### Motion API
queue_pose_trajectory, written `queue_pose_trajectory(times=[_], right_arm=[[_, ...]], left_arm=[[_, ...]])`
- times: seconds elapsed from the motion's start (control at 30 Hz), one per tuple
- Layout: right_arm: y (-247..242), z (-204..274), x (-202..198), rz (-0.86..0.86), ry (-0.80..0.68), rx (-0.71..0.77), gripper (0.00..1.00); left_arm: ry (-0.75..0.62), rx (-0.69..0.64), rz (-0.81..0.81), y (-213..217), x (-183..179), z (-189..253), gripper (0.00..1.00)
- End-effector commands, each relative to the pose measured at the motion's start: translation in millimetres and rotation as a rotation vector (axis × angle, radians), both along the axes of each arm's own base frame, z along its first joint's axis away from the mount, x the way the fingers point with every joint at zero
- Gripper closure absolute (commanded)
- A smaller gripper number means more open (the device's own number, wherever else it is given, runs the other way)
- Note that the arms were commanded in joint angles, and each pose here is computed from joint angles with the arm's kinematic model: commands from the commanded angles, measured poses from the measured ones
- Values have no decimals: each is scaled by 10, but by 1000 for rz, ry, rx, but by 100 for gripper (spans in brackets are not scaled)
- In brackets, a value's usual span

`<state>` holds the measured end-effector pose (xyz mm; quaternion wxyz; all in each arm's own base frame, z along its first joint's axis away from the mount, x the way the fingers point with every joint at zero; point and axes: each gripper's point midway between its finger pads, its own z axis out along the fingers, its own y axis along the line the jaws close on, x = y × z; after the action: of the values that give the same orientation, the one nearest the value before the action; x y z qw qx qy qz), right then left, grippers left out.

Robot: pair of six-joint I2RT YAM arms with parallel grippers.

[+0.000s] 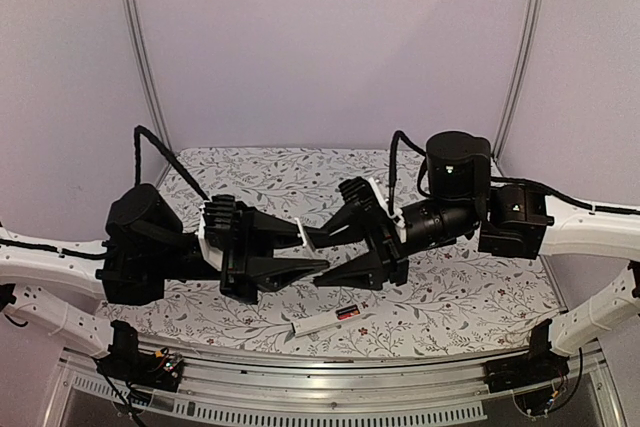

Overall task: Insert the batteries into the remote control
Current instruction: Pass from the left arm to the right

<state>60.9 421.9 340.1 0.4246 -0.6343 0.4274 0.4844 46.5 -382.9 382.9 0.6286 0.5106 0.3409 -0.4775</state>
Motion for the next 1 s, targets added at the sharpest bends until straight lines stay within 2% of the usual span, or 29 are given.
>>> queue_pose_trajectory(times=[0.0, 0.13, 0.47, 0.5, 0.53, 0.63, 0.7, 0.73, 0.97], right_arm=[[26, 36, -84, 29, -2, 20, 54], [18, 39, -96, 32, -6, 22, 63], [-14, 89, -45, -11, -15, 32, 71], [-16, 90, -26, -23, -16, 32, 72], [-18, 80, -4, -37, -18, 30, 73], [-29, 65, 104, -108, -26, 26, 76], [-44, 27, 189, -164, -29, 13, 79], [-53, -1, 235, -192, -32, 6, 80], [-170, -176, 518, -335, -26, -76, 82]], left_arm=[[-3, -17, -16, -13, -57, 24, 85], [3, -19, -16, -11, -55, 24, 85], [12, -28, -3, 17, -37, 36, 83], [15, -30, 6, 21, -21, 37, 80], [18, -31, 14, 21, -7, 33, 72], [43, -53, 86, 43, 122, 49, 36], [63, -66, 146, 71, 226, 58, 24], [71, -69, 170, 89, 268, 58, 20], [153, -71, 251, 258, 403, -39, 17]])
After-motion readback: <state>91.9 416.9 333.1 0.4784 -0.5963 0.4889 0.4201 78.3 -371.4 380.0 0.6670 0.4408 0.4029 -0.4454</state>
